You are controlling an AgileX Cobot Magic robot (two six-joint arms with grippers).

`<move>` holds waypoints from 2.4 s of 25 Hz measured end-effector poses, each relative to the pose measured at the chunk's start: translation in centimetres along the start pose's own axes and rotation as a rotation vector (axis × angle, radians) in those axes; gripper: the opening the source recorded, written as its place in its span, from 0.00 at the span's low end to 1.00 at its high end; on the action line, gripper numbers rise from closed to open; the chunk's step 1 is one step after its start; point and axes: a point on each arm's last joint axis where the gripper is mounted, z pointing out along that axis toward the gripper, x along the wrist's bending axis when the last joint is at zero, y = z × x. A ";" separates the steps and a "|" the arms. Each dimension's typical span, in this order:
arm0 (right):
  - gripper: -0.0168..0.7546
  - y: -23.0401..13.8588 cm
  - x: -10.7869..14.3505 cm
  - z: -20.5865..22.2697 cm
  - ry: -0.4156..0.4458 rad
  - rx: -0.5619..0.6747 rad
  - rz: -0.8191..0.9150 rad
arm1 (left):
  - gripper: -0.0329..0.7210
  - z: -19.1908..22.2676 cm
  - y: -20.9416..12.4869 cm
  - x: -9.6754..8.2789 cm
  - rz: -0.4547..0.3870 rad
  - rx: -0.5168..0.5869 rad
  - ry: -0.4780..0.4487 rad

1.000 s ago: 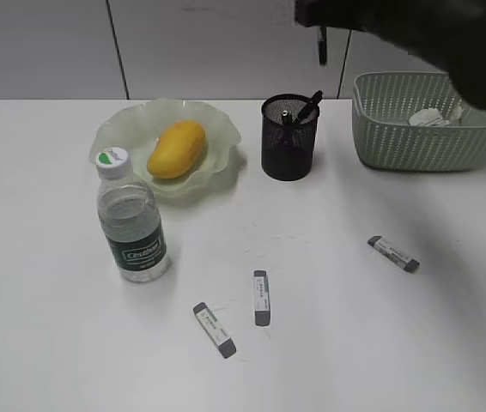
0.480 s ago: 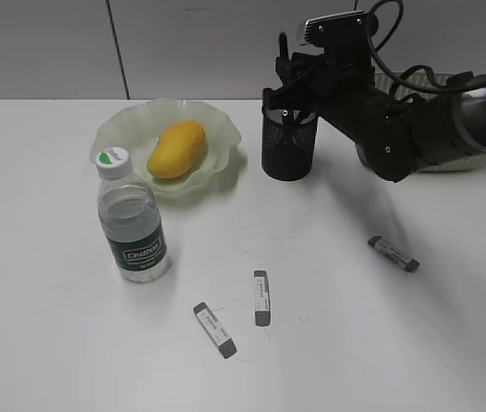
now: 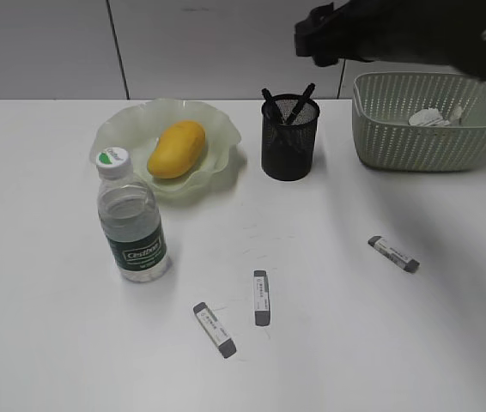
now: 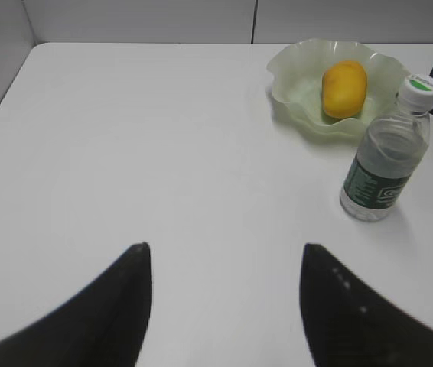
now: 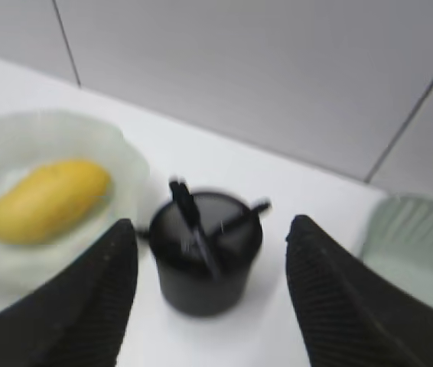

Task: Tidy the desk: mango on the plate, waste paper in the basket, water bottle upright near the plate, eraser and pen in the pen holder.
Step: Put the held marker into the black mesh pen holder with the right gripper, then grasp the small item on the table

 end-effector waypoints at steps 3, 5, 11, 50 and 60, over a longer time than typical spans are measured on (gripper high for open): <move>0.64 -0.4 -0.1 -4.9 -0.007 0.259 -0.033 | 0.64 0.0 0.0 0.0 0.000 0.000 0.000; 0.62 -2.0 -0.3 -8.6 -0.016 0.459 -0.044 | 0.64 0.0 0.0 0.0 0.000 0.000 0.000; 0.57 -5.5 -0.3 -20.4 -0.036 0.727 -0.026 | 0.62 0.4 0.2 -0.1 0.008 0.024 0.002; 0.51 -12.3 0.4 -36.3 -0.010 0.185 0.038 | 0.40 22.7 -0.7 -29.1 0.550 0.779 -0.366; 0.51 -12.3 0.3 -36.3 -0.011 0.185 0.037 | 0.67 26.9 -1.6 -29.2 0.077 0.755 -0.170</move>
